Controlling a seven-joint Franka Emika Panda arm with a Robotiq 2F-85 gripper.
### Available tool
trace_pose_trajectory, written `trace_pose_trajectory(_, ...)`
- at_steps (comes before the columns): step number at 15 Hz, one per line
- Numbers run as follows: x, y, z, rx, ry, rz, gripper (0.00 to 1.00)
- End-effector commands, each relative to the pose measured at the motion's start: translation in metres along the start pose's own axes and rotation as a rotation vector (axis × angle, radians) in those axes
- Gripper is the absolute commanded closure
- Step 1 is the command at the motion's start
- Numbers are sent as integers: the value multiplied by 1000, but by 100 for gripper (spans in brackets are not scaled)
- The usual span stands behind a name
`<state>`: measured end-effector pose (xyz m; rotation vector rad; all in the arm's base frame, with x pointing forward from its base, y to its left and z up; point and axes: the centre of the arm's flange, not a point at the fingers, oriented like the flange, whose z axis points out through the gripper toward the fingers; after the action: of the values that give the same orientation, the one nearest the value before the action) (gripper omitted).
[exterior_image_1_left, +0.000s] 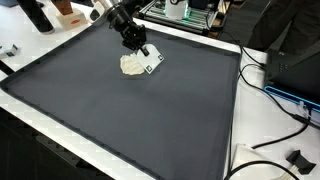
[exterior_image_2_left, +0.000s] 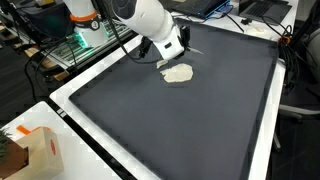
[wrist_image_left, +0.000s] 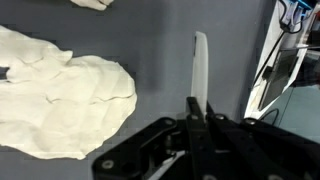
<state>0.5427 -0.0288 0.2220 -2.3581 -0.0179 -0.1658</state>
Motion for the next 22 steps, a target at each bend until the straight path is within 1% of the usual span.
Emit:
trace_pose_trajectory(1,4,7,1,43,20,75,99)
trace_pose_trajectory(8,4,8,-6,41,36,181,99)
trace_pose_trajectory(14,4,1,-14,38,40,265,99)
trace_pose_trajectory(18,5,-11,-23,32,48,329,99)
trace_pose_trajectory(22,8,-35,-34,15,63,385,99)
